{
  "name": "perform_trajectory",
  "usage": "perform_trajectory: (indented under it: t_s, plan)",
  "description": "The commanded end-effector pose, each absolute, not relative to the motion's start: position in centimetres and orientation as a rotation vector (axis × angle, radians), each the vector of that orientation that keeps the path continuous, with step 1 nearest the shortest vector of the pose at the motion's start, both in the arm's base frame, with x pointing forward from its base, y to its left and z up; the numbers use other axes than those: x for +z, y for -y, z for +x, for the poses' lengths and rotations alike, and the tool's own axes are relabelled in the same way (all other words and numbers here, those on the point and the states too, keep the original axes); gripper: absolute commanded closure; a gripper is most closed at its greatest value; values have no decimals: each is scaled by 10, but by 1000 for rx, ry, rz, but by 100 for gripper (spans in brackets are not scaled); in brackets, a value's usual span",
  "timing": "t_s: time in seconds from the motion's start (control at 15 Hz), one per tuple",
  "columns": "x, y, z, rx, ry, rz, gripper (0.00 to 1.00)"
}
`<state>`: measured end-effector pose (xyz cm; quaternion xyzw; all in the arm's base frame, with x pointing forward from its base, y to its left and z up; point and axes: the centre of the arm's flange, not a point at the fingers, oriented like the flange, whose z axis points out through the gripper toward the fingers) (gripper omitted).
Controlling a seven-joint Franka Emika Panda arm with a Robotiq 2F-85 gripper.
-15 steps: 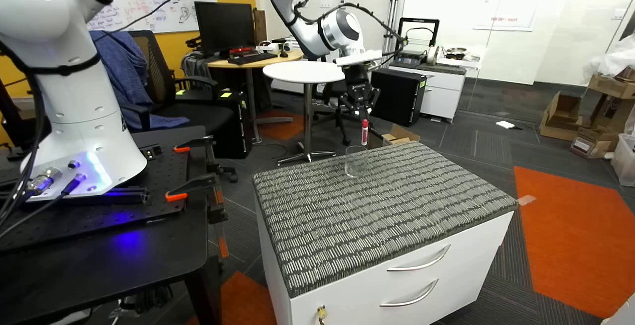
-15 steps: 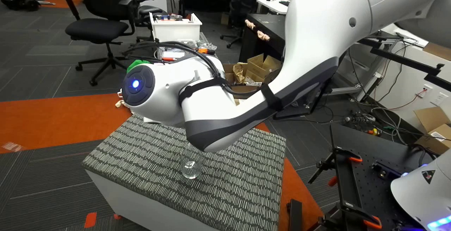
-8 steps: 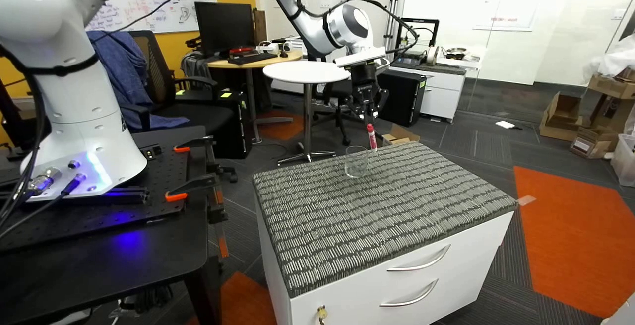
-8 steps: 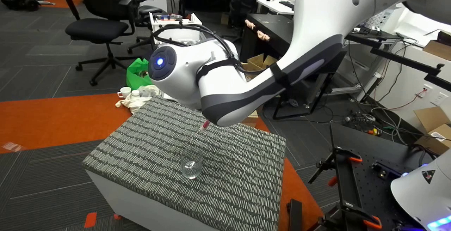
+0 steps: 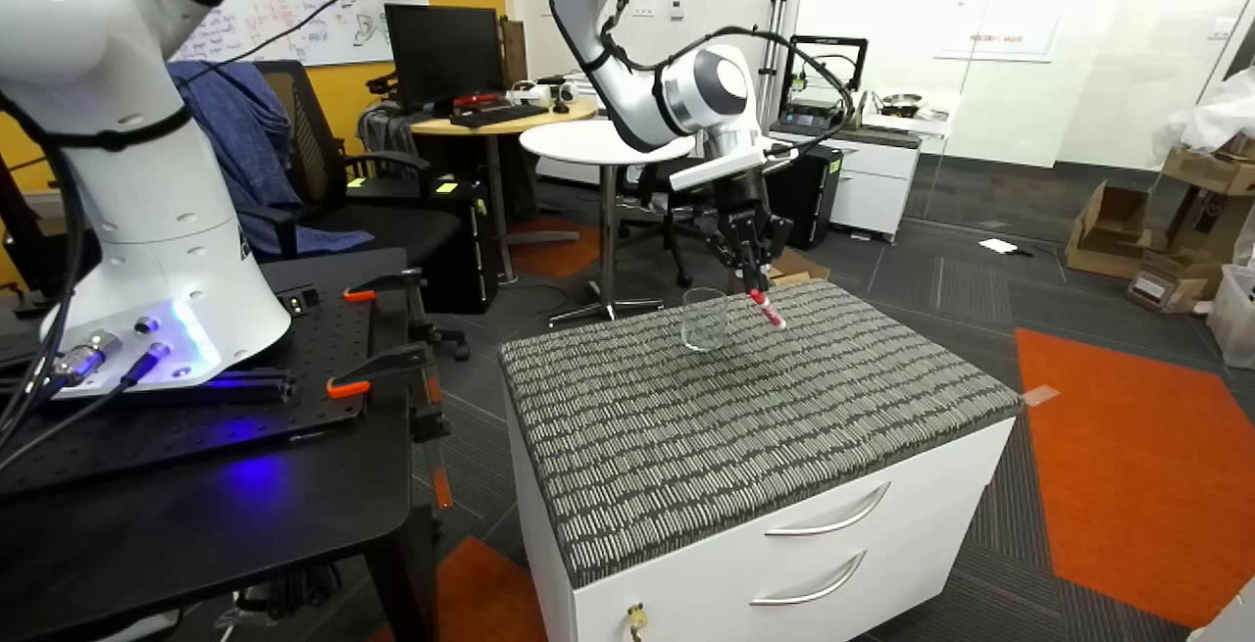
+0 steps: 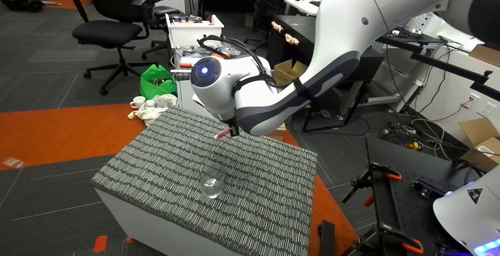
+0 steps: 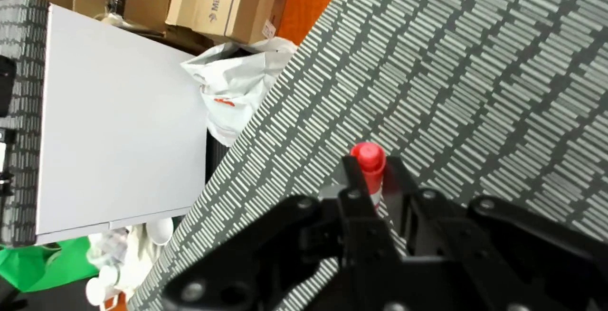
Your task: Remove the marker from the glass.
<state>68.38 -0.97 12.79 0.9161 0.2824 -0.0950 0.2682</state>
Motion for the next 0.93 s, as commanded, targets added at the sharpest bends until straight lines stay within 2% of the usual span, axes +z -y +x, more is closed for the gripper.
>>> perform_trajectory:
  t_s: [0.0,0.33,0.4,0.53,0.87]
  plan:
    - [95,15,686,-46,-591,2499,96]
    - [64,21,682,176,-401,2527,96]
    - [62,21,681,199,-373,2525,58]
    - [59,21,678,233,-342,2529,50]
    - [67,12,676,266,-325,2561,13]
